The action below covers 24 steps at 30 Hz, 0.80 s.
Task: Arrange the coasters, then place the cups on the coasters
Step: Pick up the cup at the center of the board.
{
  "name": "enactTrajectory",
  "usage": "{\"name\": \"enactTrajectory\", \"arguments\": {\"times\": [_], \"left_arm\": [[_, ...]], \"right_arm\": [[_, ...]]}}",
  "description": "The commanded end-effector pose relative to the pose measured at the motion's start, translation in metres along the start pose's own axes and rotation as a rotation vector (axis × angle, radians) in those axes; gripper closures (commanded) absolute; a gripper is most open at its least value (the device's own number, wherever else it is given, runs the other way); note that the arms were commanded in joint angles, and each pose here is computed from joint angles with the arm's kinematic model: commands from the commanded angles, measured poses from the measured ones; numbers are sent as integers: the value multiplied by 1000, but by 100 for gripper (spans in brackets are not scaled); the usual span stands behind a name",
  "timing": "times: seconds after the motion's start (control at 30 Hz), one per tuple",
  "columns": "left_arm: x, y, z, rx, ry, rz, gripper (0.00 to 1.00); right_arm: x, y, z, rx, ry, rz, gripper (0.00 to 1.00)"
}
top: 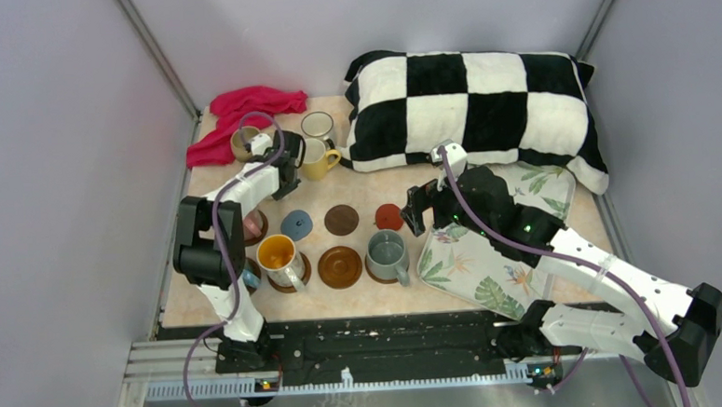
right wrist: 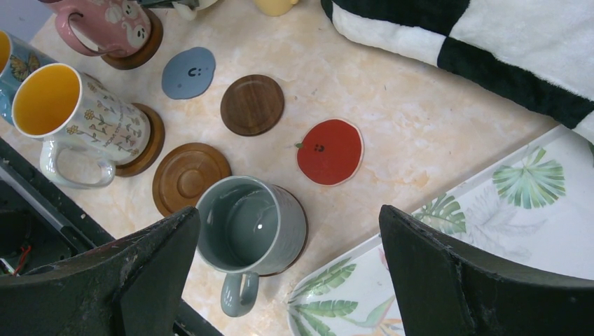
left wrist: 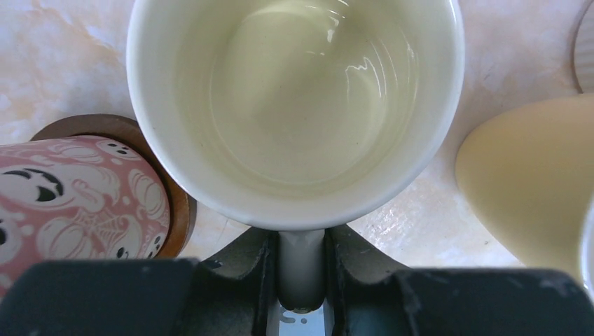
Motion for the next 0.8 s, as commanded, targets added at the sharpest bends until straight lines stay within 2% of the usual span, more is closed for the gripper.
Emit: {"name": "enactTrajectory", "arguments": {"times": [0.0, 0.47, 0.77], "left_arm": [[-30, -33, -5, -39, 40, -151, 100], [-57, -44, 5, -26, 44, -210, 100], [-90, -61, 4, 2, 122, -261, 100]], "right_arm": [[-4, -16, 1, 9, -12, -66, 1], [-2, -16, 2, 9, -15, -65, 1], [-1, -16, 2, 9, -14, -65, 1]]}}
Point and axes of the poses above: each gripper's point midway between its finger pads, its own x axis out along the fingers, its own z axis along the line the jaws close on, y = z × x, the point moved 7 cm from there along -x, back along the fingers, and after that the axes turned 3 degrees about -x, right-handed, at the moved point
